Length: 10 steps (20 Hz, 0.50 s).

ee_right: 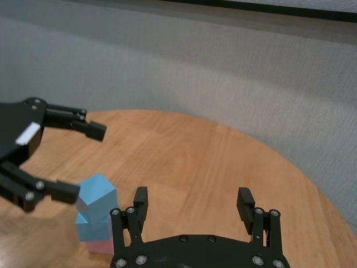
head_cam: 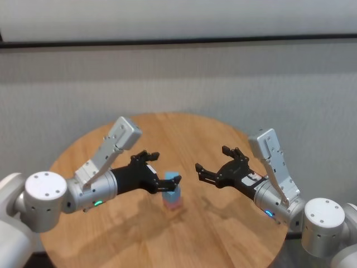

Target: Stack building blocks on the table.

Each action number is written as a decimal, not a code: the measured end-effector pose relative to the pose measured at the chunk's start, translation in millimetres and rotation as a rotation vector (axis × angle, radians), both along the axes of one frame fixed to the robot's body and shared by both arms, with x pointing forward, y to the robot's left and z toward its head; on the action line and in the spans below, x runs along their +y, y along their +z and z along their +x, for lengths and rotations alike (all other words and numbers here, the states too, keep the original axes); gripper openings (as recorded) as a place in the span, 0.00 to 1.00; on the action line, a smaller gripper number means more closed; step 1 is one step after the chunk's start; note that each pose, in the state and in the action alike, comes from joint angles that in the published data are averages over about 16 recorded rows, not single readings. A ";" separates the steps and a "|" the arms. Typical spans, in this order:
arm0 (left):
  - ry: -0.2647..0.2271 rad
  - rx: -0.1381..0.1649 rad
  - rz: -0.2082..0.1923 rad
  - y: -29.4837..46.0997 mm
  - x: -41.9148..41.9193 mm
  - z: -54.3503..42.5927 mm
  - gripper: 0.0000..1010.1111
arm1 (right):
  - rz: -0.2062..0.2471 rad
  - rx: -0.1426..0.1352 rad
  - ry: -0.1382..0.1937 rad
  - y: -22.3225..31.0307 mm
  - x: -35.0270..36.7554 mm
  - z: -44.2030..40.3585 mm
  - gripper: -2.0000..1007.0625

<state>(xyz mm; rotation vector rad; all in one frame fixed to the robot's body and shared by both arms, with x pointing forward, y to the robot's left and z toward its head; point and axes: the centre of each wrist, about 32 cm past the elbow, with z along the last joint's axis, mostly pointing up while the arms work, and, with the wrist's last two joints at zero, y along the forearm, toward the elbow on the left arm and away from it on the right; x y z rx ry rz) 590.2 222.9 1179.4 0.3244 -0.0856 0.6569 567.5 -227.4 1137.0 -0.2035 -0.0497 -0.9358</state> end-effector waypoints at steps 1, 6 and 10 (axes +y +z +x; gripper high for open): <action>0.007 -0.004 -0.002 1.1 1.8 -0.3 0.99 | 0.000 0.000 0.000 0.0 0.0 0.0 1.00; 0.049 -0.016 -0.009 4.5 11.9 -1.1 0.99 | 0.000 0.000 0.000 0.0 0.0 0.0 1.00; 0.083 -0.027 -0.003 5.4 18.9 -1.7 0.99 | 0.000 0.000 0.000 0.0 0.0 0.0 1.00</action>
